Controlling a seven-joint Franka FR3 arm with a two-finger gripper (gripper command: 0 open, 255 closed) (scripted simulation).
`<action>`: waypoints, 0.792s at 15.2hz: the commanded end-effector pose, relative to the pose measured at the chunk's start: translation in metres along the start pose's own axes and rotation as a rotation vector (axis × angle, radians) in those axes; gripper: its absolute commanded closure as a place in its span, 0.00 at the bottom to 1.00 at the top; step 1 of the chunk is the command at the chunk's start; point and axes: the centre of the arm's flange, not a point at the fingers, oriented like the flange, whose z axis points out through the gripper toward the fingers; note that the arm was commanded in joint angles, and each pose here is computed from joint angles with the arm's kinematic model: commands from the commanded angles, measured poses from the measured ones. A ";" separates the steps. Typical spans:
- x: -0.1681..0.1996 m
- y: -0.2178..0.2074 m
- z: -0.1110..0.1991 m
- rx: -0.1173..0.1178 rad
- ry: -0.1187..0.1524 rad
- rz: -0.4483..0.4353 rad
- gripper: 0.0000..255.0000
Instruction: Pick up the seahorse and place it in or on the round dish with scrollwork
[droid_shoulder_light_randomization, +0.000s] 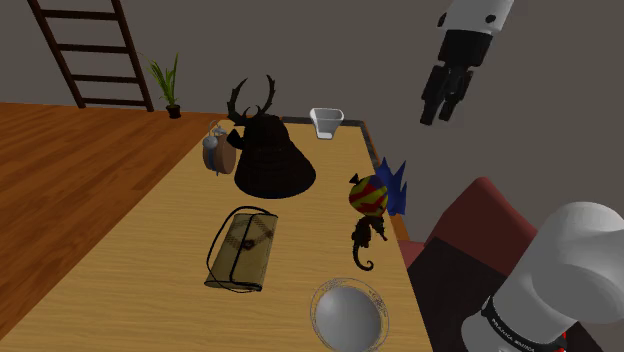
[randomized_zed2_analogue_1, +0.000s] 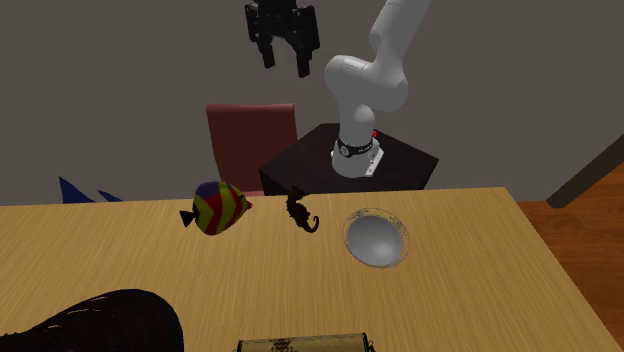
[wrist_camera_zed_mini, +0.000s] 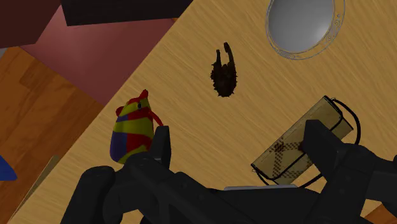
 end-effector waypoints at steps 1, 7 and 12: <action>0.000 0.000 0.000 0.000 0.000 0.000 0.00; 0.015 -0.001 0.078 0.006 -0.010 -0.112 0.00; 0.027 -0.003 0.143 0.010 -0.019 -0.206 0.00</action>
